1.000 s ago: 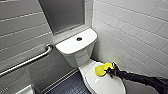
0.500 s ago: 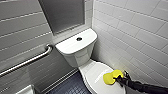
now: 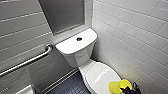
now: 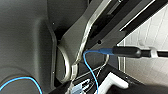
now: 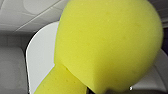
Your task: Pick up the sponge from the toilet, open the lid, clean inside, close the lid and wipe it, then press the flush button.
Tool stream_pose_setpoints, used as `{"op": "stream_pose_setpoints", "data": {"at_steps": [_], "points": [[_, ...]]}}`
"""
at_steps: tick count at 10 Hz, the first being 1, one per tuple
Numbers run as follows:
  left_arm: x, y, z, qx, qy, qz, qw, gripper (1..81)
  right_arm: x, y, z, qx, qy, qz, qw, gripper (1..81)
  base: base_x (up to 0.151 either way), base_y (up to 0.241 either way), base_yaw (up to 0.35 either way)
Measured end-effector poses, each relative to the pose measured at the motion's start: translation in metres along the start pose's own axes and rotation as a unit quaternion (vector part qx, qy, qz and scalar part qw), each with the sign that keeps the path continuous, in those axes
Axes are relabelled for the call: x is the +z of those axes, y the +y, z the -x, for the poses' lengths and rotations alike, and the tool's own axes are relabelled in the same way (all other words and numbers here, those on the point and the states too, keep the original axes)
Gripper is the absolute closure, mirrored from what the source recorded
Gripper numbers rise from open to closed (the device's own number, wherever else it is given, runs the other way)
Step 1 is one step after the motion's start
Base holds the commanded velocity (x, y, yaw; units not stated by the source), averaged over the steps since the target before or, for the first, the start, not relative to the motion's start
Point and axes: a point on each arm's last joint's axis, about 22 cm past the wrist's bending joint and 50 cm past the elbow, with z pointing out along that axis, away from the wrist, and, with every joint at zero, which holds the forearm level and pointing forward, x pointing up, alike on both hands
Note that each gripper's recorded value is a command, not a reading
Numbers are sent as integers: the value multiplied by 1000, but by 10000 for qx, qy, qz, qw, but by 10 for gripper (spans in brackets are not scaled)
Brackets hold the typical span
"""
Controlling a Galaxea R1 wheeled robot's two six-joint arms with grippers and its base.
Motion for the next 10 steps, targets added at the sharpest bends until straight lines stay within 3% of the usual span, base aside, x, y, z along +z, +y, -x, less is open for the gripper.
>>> {"op": "stream_pose_setpoints", "data": {"at_steps": [2, 4, 7, 8, 10], "points": [[0, 0, 0, 46, 2, -7, 10000, 10, -26, 39, 23, 225, 160, 163, 9995, 811, 0, 0, 0], [-1, 0, 0, 56, 2, -4, 10000, 10, -50, 71, 55, 389, 109, 327, 9986, 811, 0, 0, 0], [0, 1, 0, 114, 3, 1, 9999, 10, -102, 123, 138, 701, -517, 769, 9932, 811, 0, 0, 0], [2, 4, -1, 143, 6, 23, 9999, 10, -114, 118, 148, 689, -640, 710, 9930, 811, 0, 0, 0], [4, 6, -1, 179, 15, 41, 9998, 10, -129, 87, 132, 393, -598, 437, 9965, 811, 0, 0, 0]]}}
